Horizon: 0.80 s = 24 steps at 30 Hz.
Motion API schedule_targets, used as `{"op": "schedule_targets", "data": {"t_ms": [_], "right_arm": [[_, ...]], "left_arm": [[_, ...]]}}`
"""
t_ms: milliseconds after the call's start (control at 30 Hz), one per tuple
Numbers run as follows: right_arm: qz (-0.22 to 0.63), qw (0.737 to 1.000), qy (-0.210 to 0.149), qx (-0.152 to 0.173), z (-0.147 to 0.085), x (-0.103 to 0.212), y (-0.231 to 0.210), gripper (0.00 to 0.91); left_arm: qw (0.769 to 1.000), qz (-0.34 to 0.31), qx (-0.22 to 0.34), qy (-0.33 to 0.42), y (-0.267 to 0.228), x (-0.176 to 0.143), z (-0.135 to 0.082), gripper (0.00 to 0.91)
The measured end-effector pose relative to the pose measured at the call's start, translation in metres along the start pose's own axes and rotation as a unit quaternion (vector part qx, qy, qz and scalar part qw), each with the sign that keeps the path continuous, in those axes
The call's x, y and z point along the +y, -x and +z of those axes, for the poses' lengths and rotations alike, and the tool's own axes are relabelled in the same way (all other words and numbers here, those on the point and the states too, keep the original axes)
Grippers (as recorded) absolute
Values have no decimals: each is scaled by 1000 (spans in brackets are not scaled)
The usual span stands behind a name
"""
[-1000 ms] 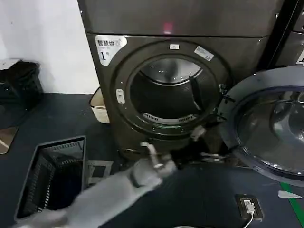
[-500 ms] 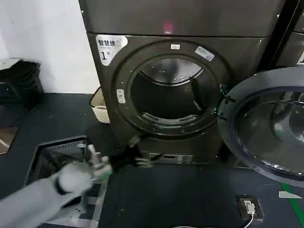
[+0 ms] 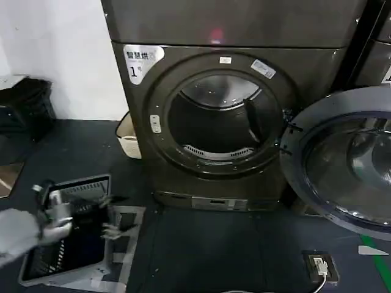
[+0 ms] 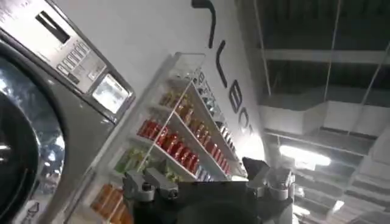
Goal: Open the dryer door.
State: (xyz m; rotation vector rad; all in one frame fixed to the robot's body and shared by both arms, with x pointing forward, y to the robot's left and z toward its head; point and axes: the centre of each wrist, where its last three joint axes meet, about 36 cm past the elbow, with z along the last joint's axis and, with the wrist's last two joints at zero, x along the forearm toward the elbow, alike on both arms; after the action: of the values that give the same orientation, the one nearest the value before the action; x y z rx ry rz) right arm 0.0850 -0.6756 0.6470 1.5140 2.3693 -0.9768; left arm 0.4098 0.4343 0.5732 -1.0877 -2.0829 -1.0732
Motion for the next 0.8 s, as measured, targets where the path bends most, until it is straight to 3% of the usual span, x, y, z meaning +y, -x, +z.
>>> {"op": "schedule_targets", "data": {"t_ms": [100, 233, 800], "right_arm": [[1, 1000, 0, -2, -1, -3, 1, 907], [0, 1000, 1, -2, -2, -4, 1, 907], [-1, 1000, -2, -3, -6, -7, -3, 907]], "left_arm": [[998, -13, 64, 13, -11, 8, 17, 907], [994, -25, 107, 21, -22, 17, 29, 907], [986, -34, 162, 38, -32, 31, 48, 907]]}}
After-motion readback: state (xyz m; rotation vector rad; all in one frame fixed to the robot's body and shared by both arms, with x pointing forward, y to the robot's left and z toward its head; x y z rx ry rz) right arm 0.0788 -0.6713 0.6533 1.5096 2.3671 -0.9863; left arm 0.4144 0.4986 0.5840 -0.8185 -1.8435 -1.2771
